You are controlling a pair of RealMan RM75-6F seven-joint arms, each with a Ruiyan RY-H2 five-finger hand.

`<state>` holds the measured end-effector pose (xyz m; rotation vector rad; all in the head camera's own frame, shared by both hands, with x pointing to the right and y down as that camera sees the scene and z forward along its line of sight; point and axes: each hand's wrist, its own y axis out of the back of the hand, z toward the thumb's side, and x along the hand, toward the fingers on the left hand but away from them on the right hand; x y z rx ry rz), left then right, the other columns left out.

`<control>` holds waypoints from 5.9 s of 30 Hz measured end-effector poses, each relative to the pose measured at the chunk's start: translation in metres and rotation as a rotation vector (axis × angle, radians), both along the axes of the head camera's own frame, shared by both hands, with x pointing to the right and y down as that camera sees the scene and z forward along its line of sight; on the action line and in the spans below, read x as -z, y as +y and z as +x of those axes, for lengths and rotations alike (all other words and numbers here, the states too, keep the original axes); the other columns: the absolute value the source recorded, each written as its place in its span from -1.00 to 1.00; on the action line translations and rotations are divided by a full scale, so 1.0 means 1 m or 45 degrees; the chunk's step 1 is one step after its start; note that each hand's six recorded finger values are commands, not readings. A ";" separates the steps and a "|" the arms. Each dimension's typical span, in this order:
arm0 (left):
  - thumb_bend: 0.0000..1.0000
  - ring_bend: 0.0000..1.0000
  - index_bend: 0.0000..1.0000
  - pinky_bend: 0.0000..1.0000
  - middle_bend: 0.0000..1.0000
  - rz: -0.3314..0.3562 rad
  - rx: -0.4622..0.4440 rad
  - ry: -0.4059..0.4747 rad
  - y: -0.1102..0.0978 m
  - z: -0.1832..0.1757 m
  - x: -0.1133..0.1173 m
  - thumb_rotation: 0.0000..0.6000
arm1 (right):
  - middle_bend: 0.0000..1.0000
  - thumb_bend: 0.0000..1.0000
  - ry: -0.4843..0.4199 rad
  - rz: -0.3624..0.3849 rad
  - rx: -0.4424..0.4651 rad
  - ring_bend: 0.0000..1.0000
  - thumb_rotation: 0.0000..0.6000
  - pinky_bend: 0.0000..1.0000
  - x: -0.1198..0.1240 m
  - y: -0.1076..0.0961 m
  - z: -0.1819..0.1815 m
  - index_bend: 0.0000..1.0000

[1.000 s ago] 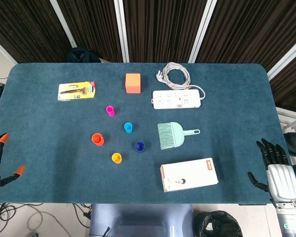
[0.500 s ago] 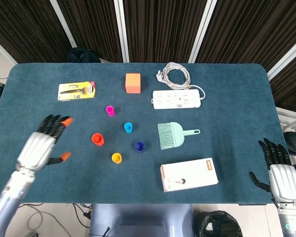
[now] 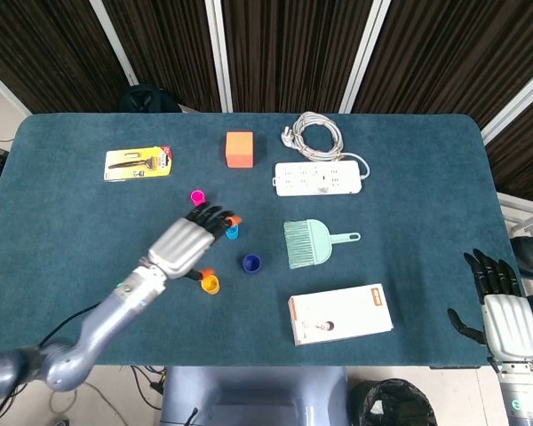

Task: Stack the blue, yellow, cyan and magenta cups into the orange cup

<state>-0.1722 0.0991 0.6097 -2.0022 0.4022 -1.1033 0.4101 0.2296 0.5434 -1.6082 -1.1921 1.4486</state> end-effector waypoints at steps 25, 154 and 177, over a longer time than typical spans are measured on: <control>-0.63 -1.00 -0.54 -1.00 -0.86 -0.088 -0.057 -0.183 0.021 0.045 -0.078 1.00 | -0.91 -0.31 -0.002 0.009 -0.048 -0.85 1.00 -0.93 0.003 -0.002 0.009 -0.93; -0.37 -1.00 -0.13 -1.00 -0.74 0.107 0.111 -0.253 -0.003 -0.099 -0.070 1.00 | -0.91 -0.31 0.039 -0.017 -0.095 -0.85 1.00 -0.93 -0.005 -0.001 0.016 -0.92; -0.39 -1.00 -0.81 -1.00 -0.79 0.089 0.095 -0.297 0.001 -0.104 -0.073 1.00 | -0.91 -0.31 0.041 -0.026 -0.099 -0.85 1.00 -0.93 -0.006 -0.001 0.016 -0.92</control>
